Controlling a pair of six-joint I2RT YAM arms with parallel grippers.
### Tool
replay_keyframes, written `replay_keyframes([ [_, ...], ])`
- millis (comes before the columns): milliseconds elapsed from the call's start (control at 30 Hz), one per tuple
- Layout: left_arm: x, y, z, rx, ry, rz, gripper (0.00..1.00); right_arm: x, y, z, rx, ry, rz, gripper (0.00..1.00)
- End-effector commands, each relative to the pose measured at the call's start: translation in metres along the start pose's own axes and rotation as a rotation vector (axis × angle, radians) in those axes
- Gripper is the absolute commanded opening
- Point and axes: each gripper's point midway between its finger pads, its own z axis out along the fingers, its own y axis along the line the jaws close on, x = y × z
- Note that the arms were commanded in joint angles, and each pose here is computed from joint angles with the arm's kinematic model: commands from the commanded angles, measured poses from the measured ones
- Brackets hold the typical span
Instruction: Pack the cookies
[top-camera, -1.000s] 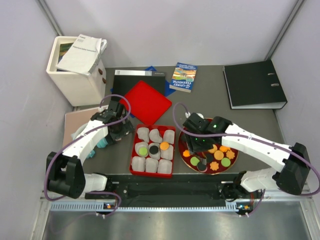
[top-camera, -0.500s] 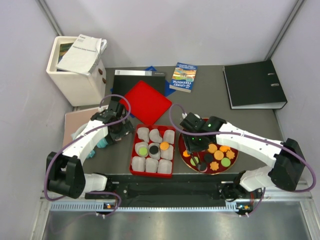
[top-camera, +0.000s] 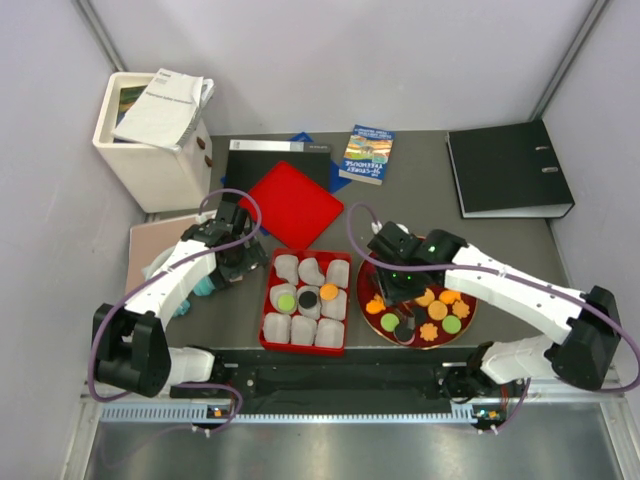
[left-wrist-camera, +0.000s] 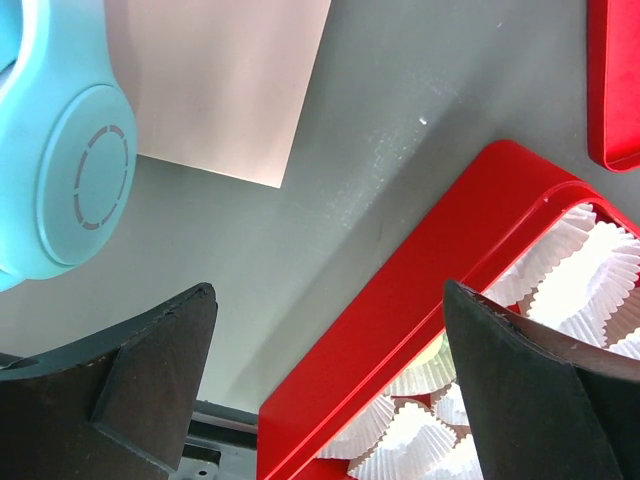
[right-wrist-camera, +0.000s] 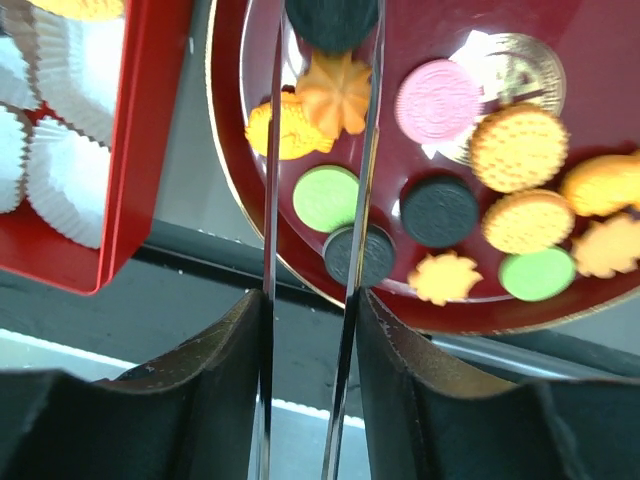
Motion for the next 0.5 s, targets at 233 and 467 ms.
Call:
replay_keyframes([
  [233, -0.017, -0.001, -0.005, -0.010, -0.034, -0.017, 0.99, -0.049, 0.001, -0.083, -0.038, -0.205, 0.002, 0.38],
  [467, -0.016, 0.002, -0.006, -0.012, -0.040, -0.024, 0.99, -0.063, 0.032, -0.102, -0.112, -0.248, -0.058, 0.37],
])
